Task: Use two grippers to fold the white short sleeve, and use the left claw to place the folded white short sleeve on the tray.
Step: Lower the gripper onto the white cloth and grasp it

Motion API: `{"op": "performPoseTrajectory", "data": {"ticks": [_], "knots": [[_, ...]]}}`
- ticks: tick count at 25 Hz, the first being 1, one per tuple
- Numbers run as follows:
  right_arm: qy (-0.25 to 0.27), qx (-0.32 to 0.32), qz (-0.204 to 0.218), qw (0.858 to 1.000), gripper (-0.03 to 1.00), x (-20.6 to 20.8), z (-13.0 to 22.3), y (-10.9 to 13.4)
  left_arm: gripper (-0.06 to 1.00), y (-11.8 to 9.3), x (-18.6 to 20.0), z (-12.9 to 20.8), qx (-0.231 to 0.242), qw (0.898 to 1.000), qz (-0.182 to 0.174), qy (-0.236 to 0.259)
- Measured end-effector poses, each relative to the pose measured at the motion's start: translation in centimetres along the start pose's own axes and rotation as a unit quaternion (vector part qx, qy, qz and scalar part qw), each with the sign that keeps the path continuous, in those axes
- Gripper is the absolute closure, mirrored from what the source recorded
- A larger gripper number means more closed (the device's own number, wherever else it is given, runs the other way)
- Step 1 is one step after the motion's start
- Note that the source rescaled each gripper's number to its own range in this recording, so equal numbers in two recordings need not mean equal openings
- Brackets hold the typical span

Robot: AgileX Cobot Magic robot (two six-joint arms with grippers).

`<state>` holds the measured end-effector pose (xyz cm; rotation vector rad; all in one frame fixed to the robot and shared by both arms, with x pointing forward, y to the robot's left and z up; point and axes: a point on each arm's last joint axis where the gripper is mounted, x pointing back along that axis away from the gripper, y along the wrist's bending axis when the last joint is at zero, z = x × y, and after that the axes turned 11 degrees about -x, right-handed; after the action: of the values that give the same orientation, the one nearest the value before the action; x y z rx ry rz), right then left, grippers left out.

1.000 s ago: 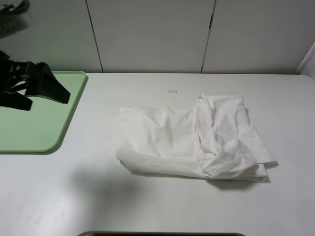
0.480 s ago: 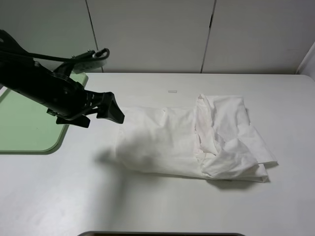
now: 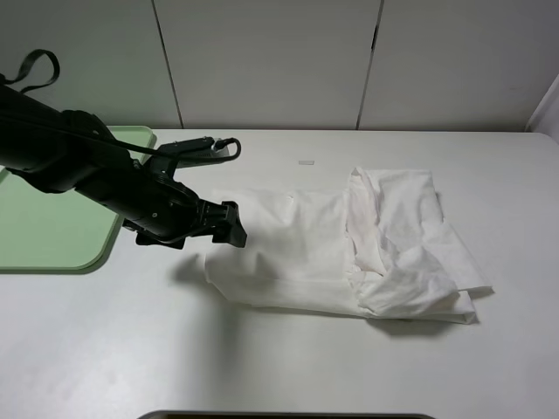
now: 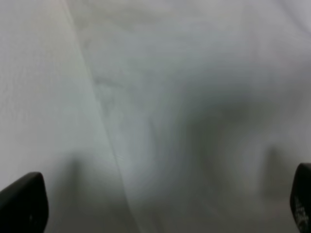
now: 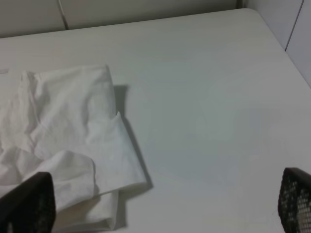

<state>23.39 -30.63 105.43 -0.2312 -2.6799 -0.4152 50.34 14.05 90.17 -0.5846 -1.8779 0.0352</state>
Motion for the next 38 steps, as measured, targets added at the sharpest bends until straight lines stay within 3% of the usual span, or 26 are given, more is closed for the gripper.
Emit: {"op": "performPoseTrajectory", "data": {"ticks": [6, 22, 33, 38], "knots": [[0.000, 0.000, 0.000, 1.000, -0.03, 0.0, 0.0, 0.0, -0.05, -0.3, -1.8, -0.2, -0.008, 1.000, -0.018, -0.004], [0.000, 0.000, 0.000, 1.000, -0.03, 0.0, 0.0, 0.0, -0.05, -0.4, -4.4, -1.8, -0.001, 1.000, -0.019, -0.003], [0.000, 0.000, 0.000, 1.000, -0.03, 0.0, 0.0, 0.0, -0.05, -2.9, -6.3, -2.4, 0.006, 0.999, -0.017, -0.028], [0.000, 0.000, 0.000, 1.000, -0.03, 0.0, 0.0, 0.0, 0.01, -3.4, -6.5, -2.3, 0.002, 0.999, -0.020, -0.035]]}}
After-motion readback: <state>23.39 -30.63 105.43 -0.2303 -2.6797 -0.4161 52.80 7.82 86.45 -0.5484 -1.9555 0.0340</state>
